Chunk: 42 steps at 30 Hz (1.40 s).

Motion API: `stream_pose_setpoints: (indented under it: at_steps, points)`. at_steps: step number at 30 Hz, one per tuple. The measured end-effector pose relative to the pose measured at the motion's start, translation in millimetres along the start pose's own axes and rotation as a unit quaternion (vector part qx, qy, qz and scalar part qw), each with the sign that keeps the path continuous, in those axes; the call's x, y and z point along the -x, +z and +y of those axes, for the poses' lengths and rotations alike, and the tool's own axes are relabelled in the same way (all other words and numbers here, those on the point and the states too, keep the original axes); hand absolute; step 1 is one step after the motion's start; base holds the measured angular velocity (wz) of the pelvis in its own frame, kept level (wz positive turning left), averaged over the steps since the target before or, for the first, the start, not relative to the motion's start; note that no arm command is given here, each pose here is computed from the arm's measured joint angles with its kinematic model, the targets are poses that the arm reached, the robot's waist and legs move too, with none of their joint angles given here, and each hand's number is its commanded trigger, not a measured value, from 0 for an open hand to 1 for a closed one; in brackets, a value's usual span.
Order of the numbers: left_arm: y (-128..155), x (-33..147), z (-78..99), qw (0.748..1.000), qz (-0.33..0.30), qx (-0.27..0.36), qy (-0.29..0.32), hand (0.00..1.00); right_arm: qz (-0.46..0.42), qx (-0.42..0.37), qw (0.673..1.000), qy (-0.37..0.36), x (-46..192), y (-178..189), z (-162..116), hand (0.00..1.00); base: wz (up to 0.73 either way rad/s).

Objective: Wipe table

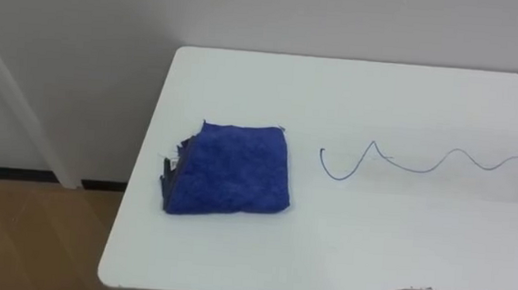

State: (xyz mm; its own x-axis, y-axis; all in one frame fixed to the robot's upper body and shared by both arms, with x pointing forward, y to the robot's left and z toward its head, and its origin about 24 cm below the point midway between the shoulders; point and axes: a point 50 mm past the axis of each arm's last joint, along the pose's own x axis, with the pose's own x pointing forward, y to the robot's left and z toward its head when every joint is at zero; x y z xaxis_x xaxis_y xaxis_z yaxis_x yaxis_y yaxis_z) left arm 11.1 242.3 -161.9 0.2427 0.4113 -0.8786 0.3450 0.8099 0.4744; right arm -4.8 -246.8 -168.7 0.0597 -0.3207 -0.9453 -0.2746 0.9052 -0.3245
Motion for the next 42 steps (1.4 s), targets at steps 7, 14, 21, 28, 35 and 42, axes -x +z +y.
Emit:
stream_pose_setpoints:
  at_steps: [7, 14, 21, 28, 35, 42]
  points:
    - [-8.9, 0.1, 4.4, 0.999, 0.019, 0.027, 0.007, 0.0, 0.055, -0.175, 0.983, -0.017, 0.9, -22.6, -2.6, 0.0, 0.0]
    - [-28.8, 0.5, 21.3, 0.994, 0.063, 0.084, 0.04, 0.0, 0.127, -0.407, 0.899, -0.096, 4.7, -56.9, -30.8, 0.0, -0.07]
    - [-31.2, -1.6, 35.4, 0.991, 0.067, 0.095, 0.059, 0.0, 0.116, -0.507, 0.831, -0.196, 6.5, -42.9, -86.0, 0.0, -0.07]
    - [-20.0, -3.8, 52.7, 0.991, 0.041, 0.095, 0.088, 0.0, 0.026, -0.488, 0.826, -0.282, 14.5, 2.3, -137.2, 0.0, 0.01]
    - [2.0, -3.8, 53.3, 0.994, -0.007, 0.072, 0.083, 0.0, -0.176, -0.321, 0.834, -0.414, 55.8, 83.3, -187.4, 0.0, -0.03]
    - [11.9, -3.7, 51.3, 0.995, -0.033, 0.044, 0.08, 0.0, -0.413, -0.143, 0.73, -0.525, 140.5, 167.6, -199.1, 0.0, 0.0]
